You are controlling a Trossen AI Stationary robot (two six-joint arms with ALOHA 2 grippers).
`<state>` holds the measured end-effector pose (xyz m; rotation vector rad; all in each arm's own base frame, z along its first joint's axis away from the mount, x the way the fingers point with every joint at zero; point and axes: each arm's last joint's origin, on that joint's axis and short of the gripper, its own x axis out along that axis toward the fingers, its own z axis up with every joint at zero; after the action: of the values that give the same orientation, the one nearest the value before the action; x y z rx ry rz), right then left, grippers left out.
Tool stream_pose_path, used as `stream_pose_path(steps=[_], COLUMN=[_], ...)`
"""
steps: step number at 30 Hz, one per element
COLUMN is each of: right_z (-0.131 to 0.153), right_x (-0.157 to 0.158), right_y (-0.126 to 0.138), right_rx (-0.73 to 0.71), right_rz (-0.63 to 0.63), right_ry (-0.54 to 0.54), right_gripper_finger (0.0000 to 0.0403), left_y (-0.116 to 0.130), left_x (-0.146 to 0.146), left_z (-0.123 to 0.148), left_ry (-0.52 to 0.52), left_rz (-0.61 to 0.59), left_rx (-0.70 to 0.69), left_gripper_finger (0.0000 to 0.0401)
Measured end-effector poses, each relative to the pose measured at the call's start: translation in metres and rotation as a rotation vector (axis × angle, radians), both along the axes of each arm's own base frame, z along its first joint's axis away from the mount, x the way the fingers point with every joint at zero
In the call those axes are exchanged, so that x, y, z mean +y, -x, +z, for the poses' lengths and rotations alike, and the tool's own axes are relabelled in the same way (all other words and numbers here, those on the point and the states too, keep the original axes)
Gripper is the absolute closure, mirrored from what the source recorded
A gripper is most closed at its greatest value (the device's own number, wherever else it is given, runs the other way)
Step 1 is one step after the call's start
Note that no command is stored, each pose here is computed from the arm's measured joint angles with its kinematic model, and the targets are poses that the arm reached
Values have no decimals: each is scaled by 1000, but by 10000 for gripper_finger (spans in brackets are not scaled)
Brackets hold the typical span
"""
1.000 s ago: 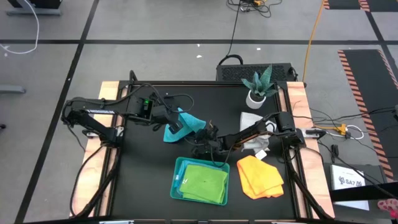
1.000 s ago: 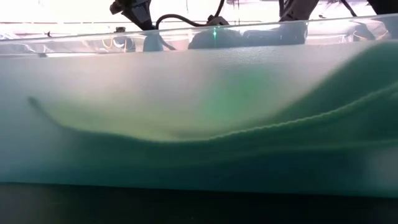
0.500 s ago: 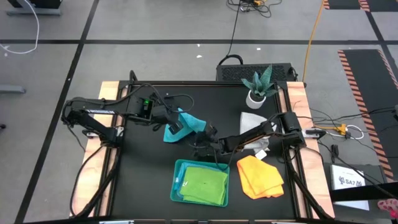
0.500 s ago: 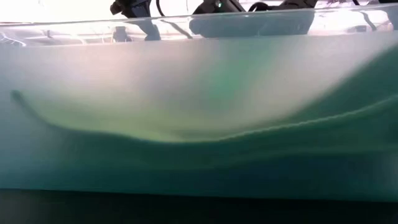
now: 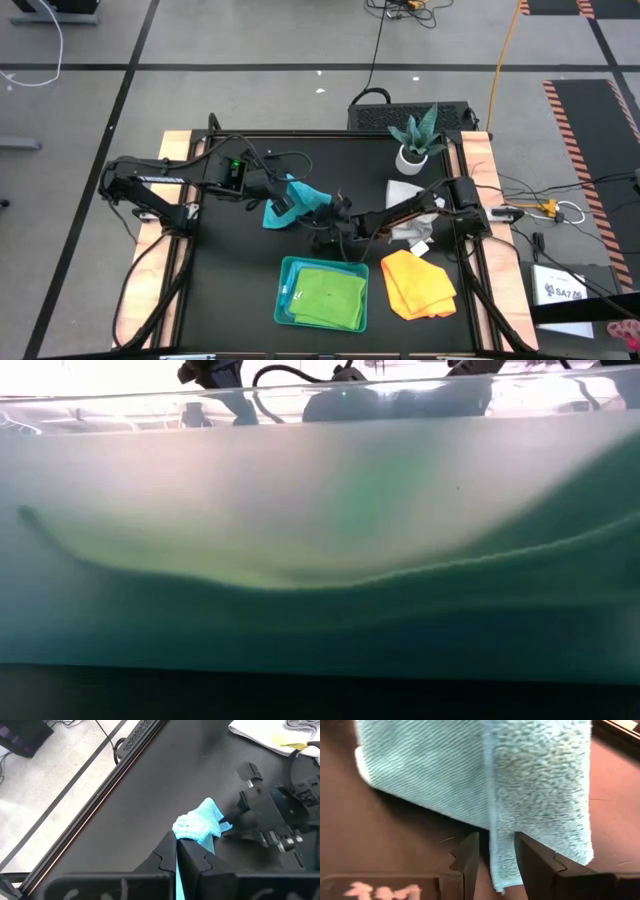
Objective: Fold microfiber towels
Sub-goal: Fold the blue microfiber cloth into a quarter
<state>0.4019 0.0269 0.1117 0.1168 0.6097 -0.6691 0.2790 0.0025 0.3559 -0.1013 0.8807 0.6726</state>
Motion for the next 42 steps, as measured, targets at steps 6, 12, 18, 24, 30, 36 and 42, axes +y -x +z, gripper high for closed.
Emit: stream_pose_path(steps=[6, 12, 18, 24, 30, 36, 42], right_z=[0, 0, 4, -3, -6, -8, -8], right_x=[-12, -21, -11, 8, 17, 9, 2], right_y=[0, 0, -5, 3, 8, 11, 11], right_rx=[2, 2, -99, 6, 58, 112, 126], right_rz=[-28, -64, -43, 4, 24, -23, -27], right_ry=[1, 17, -65, -57, -44, -1, 20], right_gripper_finger=[287, 287, 287, 287, 287, 287, 287], left_y=[0, 0, 0, -1, -9, -15, -16], left_x=[0, 0, 0, 0, -2, -3, -6], left_z=[0, 0, 0, 1, 6, 10, 10], left_ry=[-1, -1, -6, -13, -16, 12, 38], left_rz=[-3, -3, -11, -25, -77, -131, -152], left_rx=[2, 3, 8, 0, -78, -140, -154], left_gripper_finger=[395, 390, 397, 394, 395, 397, 398])
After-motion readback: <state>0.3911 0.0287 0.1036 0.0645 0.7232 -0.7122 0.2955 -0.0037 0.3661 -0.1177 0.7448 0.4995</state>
